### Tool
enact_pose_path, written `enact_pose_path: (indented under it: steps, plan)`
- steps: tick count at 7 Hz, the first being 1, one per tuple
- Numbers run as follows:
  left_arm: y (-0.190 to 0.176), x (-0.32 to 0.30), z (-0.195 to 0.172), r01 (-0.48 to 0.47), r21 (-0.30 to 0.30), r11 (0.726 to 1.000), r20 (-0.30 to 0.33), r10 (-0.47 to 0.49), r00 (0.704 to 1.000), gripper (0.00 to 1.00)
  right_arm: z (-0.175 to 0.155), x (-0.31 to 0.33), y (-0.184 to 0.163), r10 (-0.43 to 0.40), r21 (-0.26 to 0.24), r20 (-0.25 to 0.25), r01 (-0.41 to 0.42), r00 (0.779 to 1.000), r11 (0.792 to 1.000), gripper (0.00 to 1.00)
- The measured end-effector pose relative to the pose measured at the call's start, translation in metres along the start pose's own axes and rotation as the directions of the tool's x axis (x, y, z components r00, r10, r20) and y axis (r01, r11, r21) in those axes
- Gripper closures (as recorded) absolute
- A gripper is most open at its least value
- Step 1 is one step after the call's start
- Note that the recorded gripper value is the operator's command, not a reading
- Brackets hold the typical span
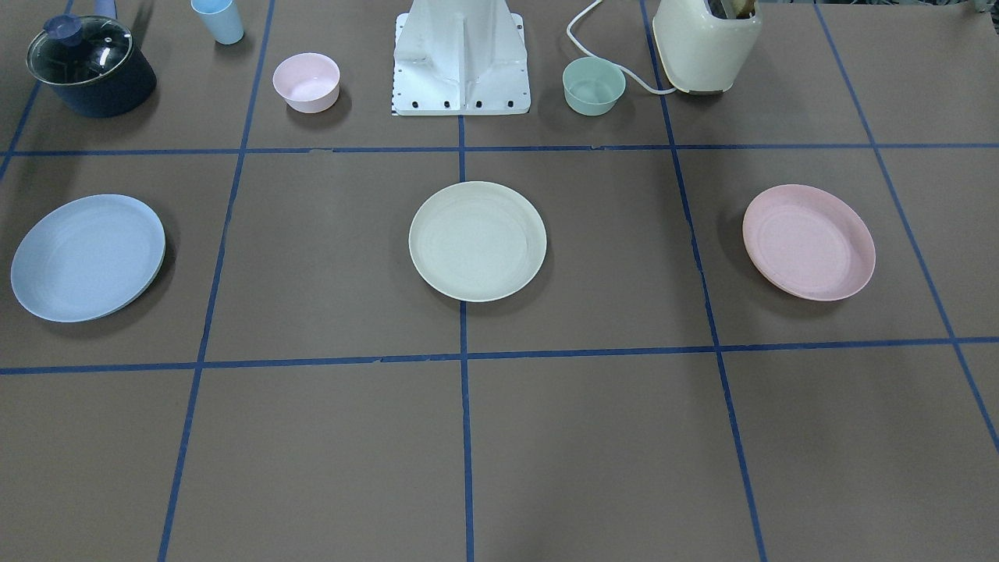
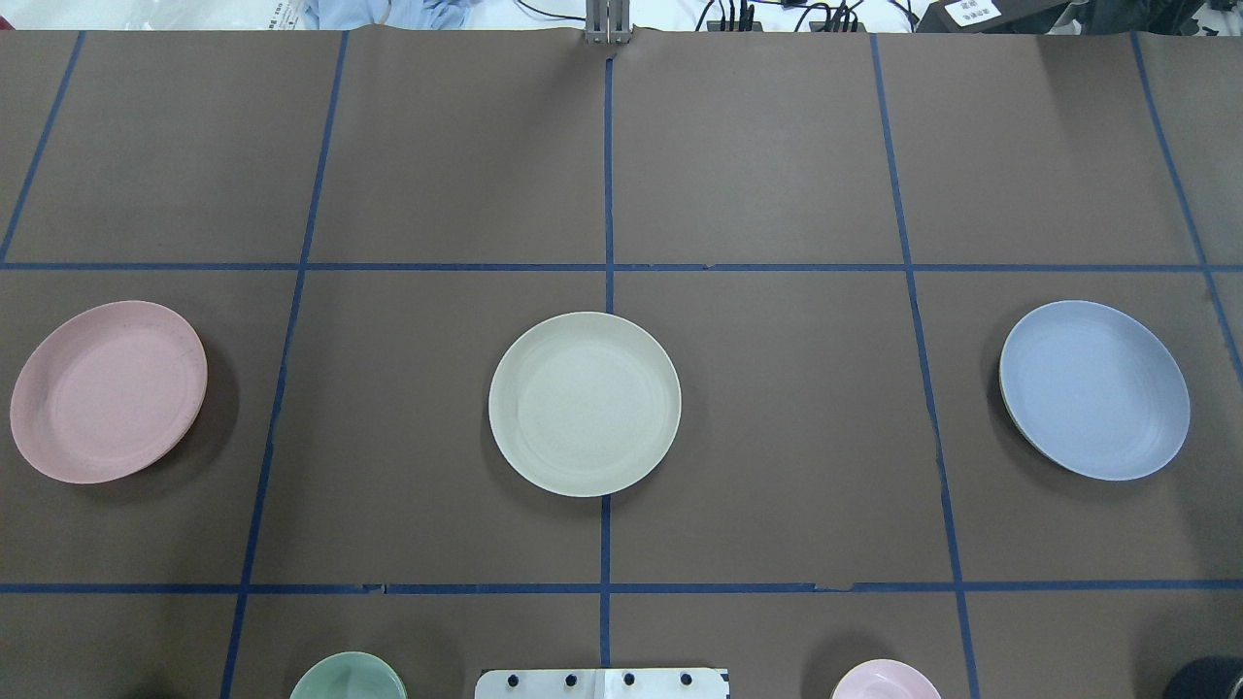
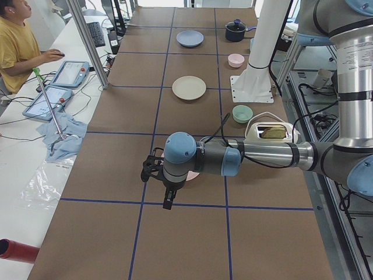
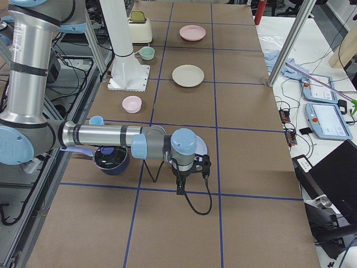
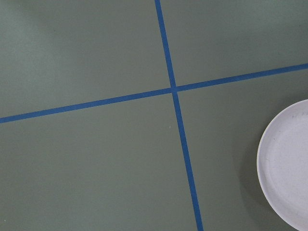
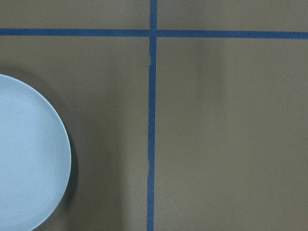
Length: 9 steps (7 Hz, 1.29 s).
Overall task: Stack three plates with pink and blue
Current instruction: 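Move the left gripper toward the rim of the pink plate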
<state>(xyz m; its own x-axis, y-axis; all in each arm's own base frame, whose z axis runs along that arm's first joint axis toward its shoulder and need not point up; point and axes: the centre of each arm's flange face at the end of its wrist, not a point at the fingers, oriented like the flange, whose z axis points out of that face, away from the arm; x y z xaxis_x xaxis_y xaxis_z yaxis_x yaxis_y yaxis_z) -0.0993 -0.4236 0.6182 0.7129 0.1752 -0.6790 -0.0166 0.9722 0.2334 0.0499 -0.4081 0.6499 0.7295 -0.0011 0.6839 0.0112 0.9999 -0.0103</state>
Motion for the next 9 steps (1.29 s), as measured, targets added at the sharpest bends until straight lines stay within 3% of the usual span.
enact_pose_path:
  steps: [3,5,7,8,9]
  plan:
    - [-0.008,0.019,-0.019,-0.049,0.047,0.998,0.004,0.049,0.999,0.00,-0.011,-0.011,-0.004,-0.028,0.028,0.002,0.028,1.000,0.999,0.00]
    - [-0.017,0.031,-0.031,-0.124,0.120,0.985,0.022,0.123,0.992,0.00,-0.034,-0.036,-0.011,-0.123,0.124,0.004,0.121,0.992,0.985,0.00]
    - [-0.032,0.041,-0.041,-0.253,0.240,0.937,0.067,0.244,0.967,0.00,-0.047,-0.051,-0.020,-0.264,0.276,-0.008,0.256,0.964,0.926,0.00]
    - [-0.042,0.038,-0.039,-0.317,0.297,0.901,0.091,0.303,0.949,0.00,-0.045,-0.052,-0.024,-0.306,0.318,-0.013,0.294,0.952,0.901,0.00]
    - [-0.055,0.026,-0.025,-0.352,0.340,0.872,0.104,0.338,0.936,0.00,-0.041,-0.051,-0.028,-0.322,0.335,-0.012,0.307,0.947,0.891,0.00]
